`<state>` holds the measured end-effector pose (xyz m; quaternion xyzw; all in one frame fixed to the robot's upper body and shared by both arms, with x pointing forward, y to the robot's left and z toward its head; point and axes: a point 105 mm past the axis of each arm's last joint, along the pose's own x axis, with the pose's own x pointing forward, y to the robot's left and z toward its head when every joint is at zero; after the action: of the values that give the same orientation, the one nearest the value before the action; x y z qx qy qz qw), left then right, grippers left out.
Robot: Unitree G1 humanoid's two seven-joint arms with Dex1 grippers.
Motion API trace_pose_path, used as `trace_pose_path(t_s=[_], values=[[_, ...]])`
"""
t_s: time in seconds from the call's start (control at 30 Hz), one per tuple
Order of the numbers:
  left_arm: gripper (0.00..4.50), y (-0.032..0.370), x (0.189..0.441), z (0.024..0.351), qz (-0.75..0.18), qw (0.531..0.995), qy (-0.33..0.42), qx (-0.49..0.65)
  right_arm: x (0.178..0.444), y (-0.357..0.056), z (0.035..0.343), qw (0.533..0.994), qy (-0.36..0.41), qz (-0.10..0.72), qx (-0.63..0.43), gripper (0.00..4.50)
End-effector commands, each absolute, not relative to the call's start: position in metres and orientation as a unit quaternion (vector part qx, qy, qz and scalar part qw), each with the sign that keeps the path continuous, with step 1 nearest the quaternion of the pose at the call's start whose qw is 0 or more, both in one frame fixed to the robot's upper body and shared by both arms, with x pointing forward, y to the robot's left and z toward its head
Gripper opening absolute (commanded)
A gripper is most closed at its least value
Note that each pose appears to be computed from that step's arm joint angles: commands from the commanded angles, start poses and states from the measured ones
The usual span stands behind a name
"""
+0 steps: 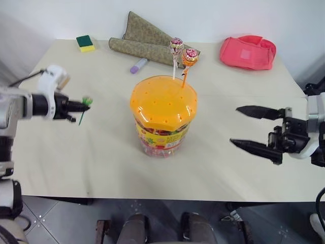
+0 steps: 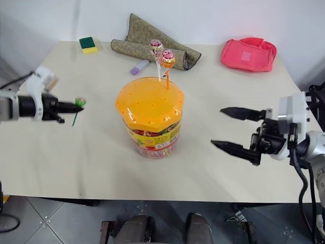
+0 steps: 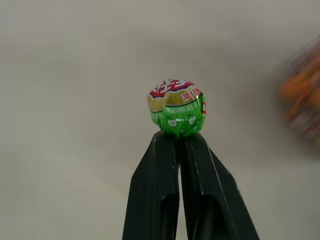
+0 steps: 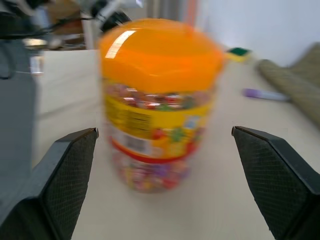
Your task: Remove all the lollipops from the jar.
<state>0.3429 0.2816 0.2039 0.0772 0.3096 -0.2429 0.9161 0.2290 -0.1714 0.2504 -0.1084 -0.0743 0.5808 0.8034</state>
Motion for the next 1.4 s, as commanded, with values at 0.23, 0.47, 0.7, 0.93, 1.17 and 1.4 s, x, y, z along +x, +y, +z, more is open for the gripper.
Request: trace_pose_path(t_s=[0.23,0.47,0.7,0.93,1.17,1.4], values=[[0.02,0.311,0.326,0.170,-0.157,0.895,0.412,0.069,0.239,-0.168,0.253,0.806,-0.099,0.573,-0.113,4.50],[1.11,0.313,0.332,0.177,-0.139,0.900,0.412,0.034,0.247,-0.175,0.257,0.820,-0.109,0.549,-0.120,4.50],[3.21,0.301,0.338,0.211,-0.172,0.915,0.359,0.063,0.250,-0.185,0.266,0.829,-0.111,0.529,-0.143,4.50],[4.47,0.248,0.325,0.285,-0.366,0.907,0.187,0.092,0.253,-0.193,0.288,0.836,-0.108,0.509,-0.175,4.50],[4.47,0.221,0.307,0.318,-0.515,0.853,-0.015,0.083,0.258,-0.164,0.317,0.821,-0.139,0.535,-0.147,4.50],[4.47,0.217,0.277,0.317,-0.640,0.754,-0.134,0.067,0.277,-0.121,0.328,0.800,-0.143,0.569,-0.122,4.50]])
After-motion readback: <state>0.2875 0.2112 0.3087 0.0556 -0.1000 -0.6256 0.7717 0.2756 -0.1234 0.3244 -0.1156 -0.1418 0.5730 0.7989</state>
